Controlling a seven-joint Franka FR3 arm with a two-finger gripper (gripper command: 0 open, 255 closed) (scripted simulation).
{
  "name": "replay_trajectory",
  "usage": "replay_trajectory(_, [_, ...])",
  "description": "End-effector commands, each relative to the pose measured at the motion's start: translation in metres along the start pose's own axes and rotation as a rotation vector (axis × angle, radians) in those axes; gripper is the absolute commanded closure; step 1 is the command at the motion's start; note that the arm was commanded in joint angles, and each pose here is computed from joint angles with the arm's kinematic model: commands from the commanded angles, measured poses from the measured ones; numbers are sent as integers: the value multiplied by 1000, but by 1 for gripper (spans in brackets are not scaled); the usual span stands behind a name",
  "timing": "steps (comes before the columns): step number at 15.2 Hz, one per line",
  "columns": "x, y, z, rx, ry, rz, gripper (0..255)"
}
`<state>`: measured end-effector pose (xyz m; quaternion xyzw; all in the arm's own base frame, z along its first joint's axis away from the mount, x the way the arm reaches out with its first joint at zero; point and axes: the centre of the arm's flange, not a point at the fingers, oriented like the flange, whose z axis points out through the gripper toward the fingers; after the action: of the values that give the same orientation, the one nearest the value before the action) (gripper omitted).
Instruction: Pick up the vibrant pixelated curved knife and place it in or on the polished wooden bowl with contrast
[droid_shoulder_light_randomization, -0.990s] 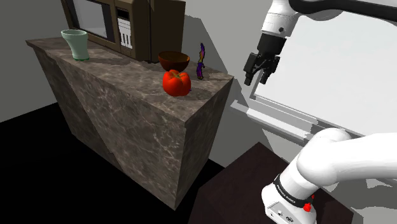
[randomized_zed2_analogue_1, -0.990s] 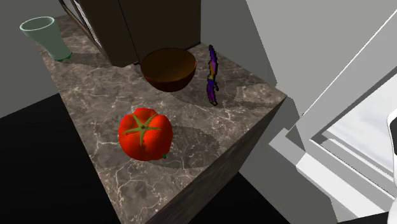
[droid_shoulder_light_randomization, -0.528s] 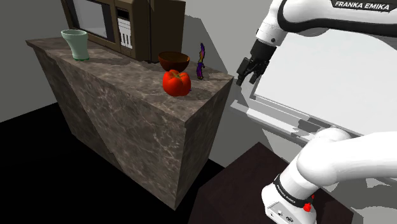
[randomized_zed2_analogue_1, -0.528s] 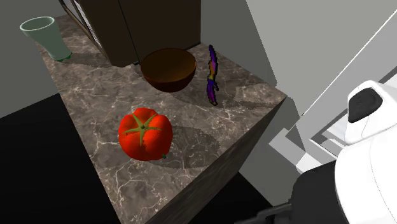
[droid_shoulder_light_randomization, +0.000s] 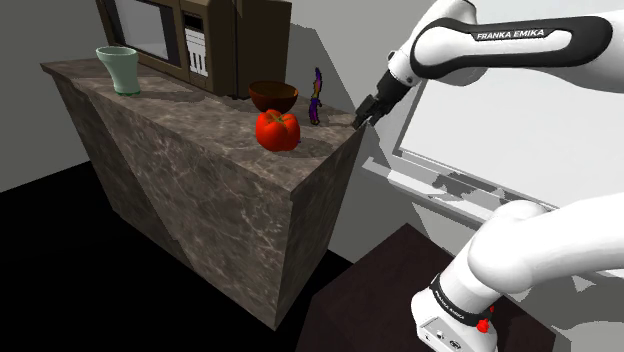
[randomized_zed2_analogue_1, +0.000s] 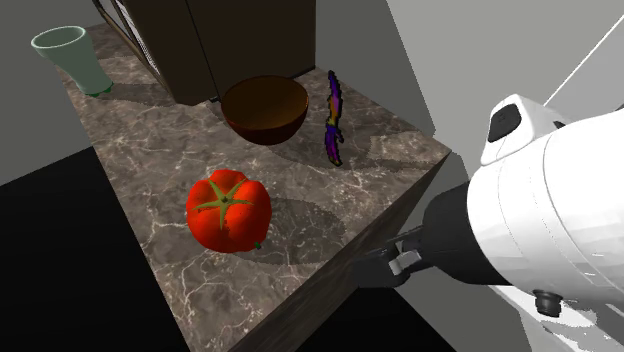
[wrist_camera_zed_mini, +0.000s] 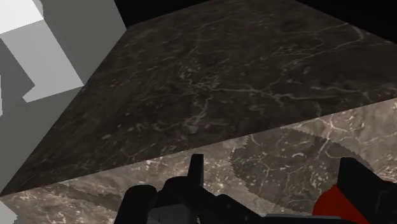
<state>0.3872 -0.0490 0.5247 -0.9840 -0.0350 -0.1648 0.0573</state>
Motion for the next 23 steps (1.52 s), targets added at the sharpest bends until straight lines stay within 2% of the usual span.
replay_trajectory(1, [15, 9, 11, 2, 66, -34, 0])
replay_trajectory(9, [75, 47, 48, 22, 303, -164, 0])
replay_trajectory(16, [137, 73, 68, 39, 511, -277, 0])
replay_trajectory(23, [154, 70, 96, 39, 516, -280, 0])
